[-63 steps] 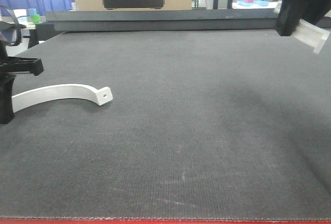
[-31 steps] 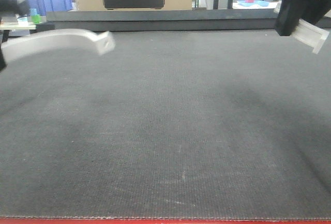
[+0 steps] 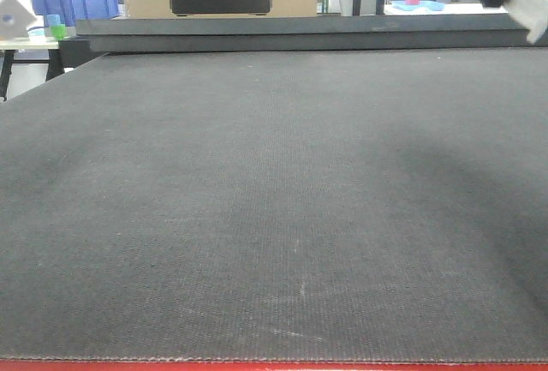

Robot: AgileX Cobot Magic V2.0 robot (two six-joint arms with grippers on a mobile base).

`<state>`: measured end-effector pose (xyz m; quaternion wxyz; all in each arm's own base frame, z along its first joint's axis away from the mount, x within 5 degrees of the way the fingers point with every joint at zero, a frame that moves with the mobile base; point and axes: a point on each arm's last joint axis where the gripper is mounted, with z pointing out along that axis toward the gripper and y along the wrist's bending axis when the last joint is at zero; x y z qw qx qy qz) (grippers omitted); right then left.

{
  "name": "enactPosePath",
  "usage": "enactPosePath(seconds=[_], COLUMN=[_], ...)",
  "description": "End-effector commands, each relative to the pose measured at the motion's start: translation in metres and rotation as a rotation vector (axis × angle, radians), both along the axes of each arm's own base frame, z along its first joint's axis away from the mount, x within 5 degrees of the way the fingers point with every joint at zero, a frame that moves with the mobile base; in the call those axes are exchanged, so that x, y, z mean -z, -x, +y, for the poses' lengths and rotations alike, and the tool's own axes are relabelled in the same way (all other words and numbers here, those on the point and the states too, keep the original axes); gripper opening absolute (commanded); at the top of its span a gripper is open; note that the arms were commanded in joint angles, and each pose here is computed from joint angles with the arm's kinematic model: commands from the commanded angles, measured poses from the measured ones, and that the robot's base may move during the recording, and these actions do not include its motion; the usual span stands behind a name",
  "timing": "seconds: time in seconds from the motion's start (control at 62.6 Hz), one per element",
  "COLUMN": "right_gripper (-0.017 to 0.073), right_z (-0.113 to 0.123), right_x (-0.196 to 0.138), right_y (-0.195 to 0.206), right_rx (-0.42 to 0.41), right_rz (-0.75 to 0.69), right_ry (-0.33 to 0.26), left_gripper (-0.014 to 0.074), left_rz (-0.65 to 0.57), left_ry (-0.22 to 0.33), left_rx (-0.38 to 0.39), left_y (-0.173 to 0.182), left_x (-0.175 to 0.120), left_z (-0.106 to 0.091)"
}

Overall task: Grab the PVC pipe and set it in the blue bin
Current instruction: 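Close the left gripper on the pipe piece and lift it, then hold both pipe pieces raised above the table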

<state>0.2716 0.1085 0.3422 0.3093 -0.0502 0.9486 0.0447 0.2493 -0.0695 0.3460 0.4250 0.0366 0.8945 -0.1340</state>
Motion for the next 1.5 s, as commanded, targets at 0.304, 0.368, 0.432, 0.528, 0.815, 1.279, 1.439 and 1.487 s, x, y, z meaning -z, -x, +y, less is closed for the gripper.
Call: enactPosePath(seconds=[0.304,0.368,0.432,0.528,0.815,1.279,1.439,1.487], right_gripper=[-0.0165,-0.0165,-0.0165,-0.0165,-0.0169,-0.0163,-0.0163,-0.0163], right_z=[-0.027,-0.039,-0.052,-0.068,-0.071,-0.088,-0.092,-0.093], right_x=[-0.001,0.002,0.006,0.004,-0.004,-0.007,0.002,-0.001], right_y=[0.039,0.044,0.048,0.050,0.055,0.135,0.167,0.178], right_rx=[-0.032,0.002,0.050,0.093,-0.025,0.028,0.018,0.016], right_rz=[-0.294,-0.311,-0.308,-0.316,-0.336,-0.768,-0.838,-0.878], right_ry=[-0.059,-0.060,-0.051,-0.021,-0.149,-0.146,-0.138,-0.143], left_gripper=[-0.0111,-0.0111,-0.0111,-0.0111,-0.0111,-0.0111,-0.0111,-0.0111], left_rz=[-0.195,-0.225,-0.250,-0.274,-0.294,-0.429,-0.521,-0.546], left_ry=[0.054,0.058,0.061,0.062,0.044,0.074,0.091,0.097], left_rx=[-0.093,-0.115,-0.132,-0.141,-0.137,-0.150,-0.150,-0.150], left_y=[0.047,0.052,0.058,0.065,0.068,0.079,0.100,0.108], left_x=[0.005,0.003,0.000,-0.004,-0.006,-0.023,-0.037,-0.041], left_z=[0.027,0.032,0.036,0.039,0.040,0.043,0.046,0.047])
